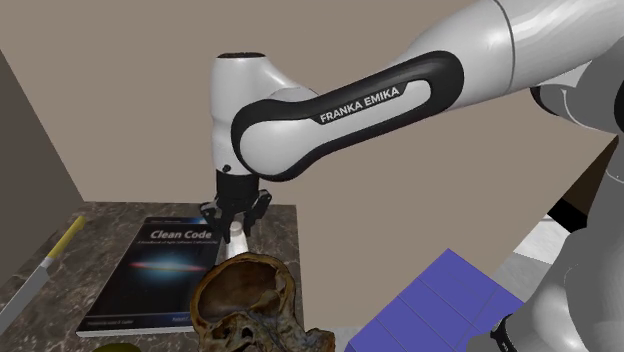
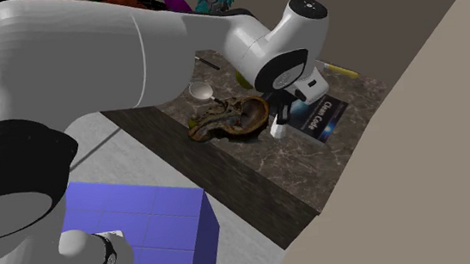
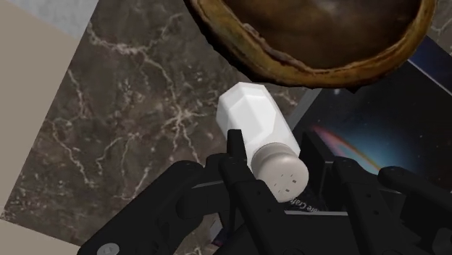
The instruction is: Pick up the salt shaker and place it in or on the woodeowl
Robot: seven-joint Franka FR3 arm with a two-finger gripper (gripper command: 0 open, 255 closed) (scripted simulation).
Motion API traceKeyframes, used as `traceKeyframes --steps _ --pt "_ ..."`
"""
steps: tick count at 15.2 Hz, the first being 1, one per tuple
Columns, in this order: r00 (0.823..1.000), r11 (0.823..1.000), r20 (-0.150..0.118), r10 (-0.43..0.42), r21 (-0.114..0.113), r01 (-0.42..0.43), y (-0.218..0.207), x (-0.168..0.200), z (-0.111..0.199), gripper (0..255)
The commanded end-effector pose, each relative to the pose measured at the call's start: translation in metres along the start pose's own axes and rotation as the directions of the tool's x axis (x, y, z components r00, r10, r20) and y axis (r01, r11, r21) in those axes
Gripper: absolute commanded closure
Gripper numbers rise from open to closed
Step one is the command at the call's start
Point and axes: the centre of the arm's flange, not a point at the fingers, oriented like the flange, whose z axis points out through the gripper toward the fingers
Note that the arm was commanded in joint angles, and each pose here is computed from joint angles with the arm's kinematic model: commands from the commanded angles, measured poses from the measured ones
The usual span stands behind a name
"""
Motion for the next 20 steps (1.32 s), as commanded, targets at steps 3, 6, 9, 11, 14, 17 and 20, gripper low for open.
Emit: traceKeyframes --steps 3,6,9,11,14,17,20 --pt "1.0 1.0 0.0 0.0 0.0 0.0 -0.002 -0.001 -0.022 255" --pt "1.0 1.0 0.0 0.0 0.0 0.0 -0.004 -0.001 -0.037 255" --pt "1.0 1.0 0.0 0.0 0.0 0.0 -0.005 -0.002 -0.053 255" --pt "1.0 1.0 0.0 0.0 0.0 0.0 -0.006 -0.002 -0.064 255" --pt "1.0 1.0 0.0 0.0 0.0 0.0 -0.008 -0.002 -0.079 255" --pt "1.0 1.0 0.0 0.0 0.0 0.0 -0.009 -0.003 -0.095 255" --pt "1.0 1.0 0.0 0.0 0.0 0.0 -0.011 -0.003 -0.111 255"
